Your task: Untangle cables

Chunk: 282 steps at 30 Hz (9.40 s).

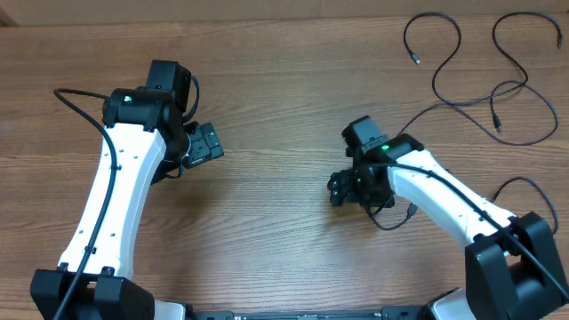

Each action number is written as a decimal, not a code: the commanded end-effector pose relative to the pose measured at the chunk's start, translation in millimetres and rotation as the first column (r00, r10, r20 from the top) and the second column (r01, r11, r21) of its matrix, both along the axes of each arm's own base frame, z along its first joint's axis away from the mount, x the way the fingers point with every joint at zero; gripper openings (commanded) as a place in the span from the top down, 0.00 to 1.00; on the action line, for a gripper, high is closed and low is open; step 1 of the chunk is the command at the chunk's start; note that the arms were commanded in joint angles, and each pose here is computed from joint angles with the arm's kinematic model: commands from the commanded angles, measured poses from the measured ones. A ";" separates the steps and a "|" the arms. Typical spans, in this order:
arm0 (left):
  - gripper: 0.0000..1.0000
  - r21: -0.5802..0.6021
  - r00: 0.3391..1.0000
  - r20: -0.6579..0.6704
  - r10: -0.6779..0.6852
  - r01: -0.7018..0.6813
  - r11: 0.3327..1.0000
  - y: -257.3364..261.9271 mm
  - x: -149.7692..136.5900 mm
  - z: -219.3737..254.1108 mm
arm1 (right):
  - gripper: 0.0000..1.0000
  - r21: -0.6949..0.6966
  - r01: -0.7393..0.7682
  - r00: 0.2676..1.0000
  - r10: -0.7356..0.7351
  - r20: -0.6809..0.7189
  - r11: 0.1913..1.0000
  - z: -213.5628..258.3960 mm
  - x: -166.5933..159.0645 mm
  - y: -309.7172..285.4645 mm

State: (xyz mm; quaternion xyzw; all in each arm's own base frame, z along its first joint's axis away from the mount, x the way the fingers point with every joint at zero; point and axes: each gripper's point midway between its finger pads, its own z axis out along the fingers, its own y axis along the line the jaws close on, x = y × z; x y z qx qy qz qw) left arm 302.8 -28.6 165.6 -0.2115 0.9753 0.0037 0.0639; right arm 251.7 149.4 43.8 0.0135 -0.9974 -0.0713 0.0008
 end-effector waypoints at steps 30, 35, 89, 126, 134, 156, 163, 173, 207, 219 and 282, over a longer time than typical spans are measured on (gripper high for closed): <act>0.01 0.016 1.000 0.008 -0.022 0.022 1.000 3.3 2.1 2.9 | 0.71 -0.257 0.115 0.993 -0.117 0.007 0.960 -37.5 14.8 -50.4; 0.01 0.016 1.000 0.008 -0.021 0.021 1.000 3.3 2.1 2.9 | 0.96 -0.206 0.135 0.989 -0.143 -0.024 0.969 -38.3 13.4 -48.0; 0.00 0.016 1.000 0.009 -0.021 0.021 1.000 3.2 2.3 3.0 | 0.96 -0.075 0.230 0.973 -0.231 -0.013 0.970 40.3 -12.0 -77.6; 0.00 0.017 0.999 0.012 -0.033 0.033 0.999 3.1 3.3 3.0 | 0.09 0.065 0.966 0.253 -0.966 -0.043 0.250 17.6 -25.1 -281.6; 0.00 0.017 0.999 0.013 -0.032 0.032 0.999 3.1 3.5 3.0 | 0.10 -0.028 0.983 -0.180 -0.983 0.033 -0.181 14.7 -83.0 -352.3; 0.00 0.017 0.999 0.015 -0.036 0.036 0.999 3.0 4.0 3.1 | 0.28 -0.184 0.930 -0.311 -0.948 0.062 -0.317 -21.8 -114.6 -374.9; 0.01 0.018 0.999 0.015 -0.040 0.040 0.999 3.1 4.1 3.1 | 0.28 -0.180 0.931 -0.311 -0.948 0.062 -0.317 -24.4 -112.9 -376.6; 0.00 0.018 0.999 0.015 -0.040 0.040 0.999 3.1 4.1 3.1 | 0.33 -0.182 0.931 -0.311 -0.948 0.059 -0.317 -40.2 -117.0 -370.0; 0.01 0.019 0.999 0.020 -0.047 0.047 0.999 2.9 5.5 3.3 | 0.96 -0.183 0.933 -0.304 -0.950 0.068 -0.311 -51.3 -110.3 -382.5; 0.00 0.018 0.999 0.021 -0.047 0.047 0.999 2.9 5.8 3.3 | 0.96 -0.042 0.951 -0.294 -0.938 0.182 -0.306 32.0 -66.6 -447.4; 0.00 0.016 0.998 0.044 -0.047 0.046 0.999 2.0 11.3 4.2 | 0.53 -0.067 0.649 0.757 -0.652 -0.042 0.758 -23.4 32.8 -184.0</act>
